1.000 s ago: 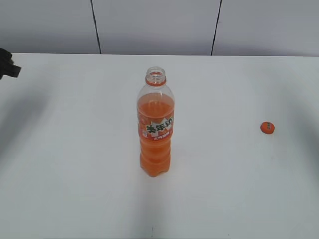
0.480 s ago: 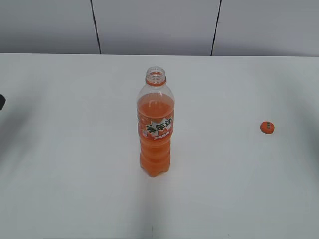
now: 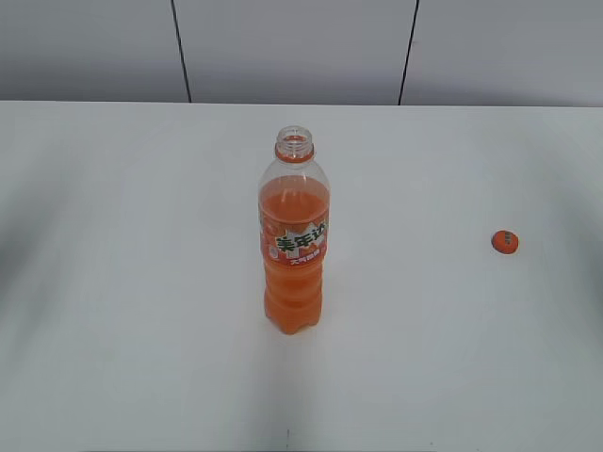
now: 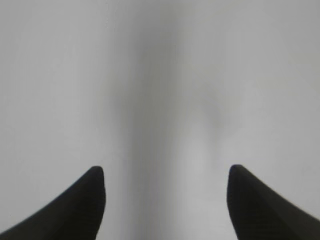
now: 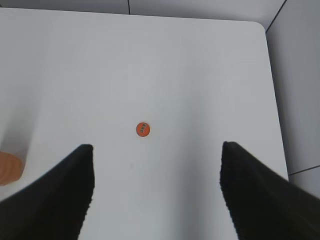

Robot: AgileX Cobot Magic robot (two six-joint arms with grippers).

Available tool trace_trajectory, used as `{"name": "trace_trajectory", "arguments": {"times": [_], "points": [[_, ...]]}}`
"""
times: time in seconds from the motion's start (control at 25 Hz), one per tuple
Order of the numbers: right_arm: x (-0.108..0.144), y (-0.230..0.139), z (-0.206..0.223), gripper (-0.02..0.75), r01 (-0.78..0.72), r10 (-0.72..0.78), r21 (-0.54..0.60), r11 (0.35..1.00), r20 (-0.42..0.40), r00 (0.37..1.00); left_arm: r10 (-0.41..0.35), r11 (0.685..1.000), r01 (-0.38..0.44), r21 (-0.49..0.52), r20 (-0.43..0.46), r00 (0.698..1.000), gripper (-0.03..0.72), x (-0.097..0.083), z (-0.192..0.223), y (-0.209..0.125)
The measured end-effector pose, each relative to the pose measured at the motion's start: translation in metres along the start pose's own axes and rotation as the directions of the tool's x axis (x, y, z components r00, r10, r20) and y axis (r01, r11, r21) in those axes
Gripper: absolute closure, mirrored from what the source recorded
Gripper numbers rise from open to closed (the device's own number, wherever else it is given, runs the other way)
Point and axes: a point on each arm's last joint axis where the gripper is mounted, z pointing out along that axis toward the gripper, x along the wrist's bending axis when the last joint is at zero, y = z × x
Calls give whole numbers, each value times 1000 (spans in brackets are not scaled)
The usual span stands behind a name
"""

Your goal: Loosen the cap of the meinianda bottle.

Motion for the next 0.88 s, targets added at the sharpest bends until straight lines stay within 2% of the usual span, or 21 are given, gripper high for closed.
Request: {"name": "trace_trajectory", "arguments": {"times": [0.2, 0.32, 0.48, 0.56, 0.72, 0.88], "points": [[1, -11, 4, 150, -1, 1, 28, 1000, -2, 1000, -7, 990, 15, -138, 57, 998, 219, 1, -47, -18], [1, -20, 10, 150, -2, 2, 62, 998, -3, 1000, -15, 972, 30, -234, 66, 998, 219, 4, -73, -30], [2, -38, 16, 150, -3, 3, 103, 995, -4, 1000, -23, 952, 43, -304, 68, 997, 219, 7, -97, -48], [3, -49, 19, 150, -3, 4, 128, 992, -7, 1000, -28, 932, 51, -360, 68, 997, 220, 10, -115, -64], [4, -70, 20, 150, 12, -13, 153, 988, 1, 1000, -33, 918, 58, -392, 71, 997, 220, 10, -121, -86], [4, -92, 12, 150, 25, -28, 145, 989, 21, 999, -34, 919, 64, -389, 82, 996, 220, 8, -111, -111]]}}
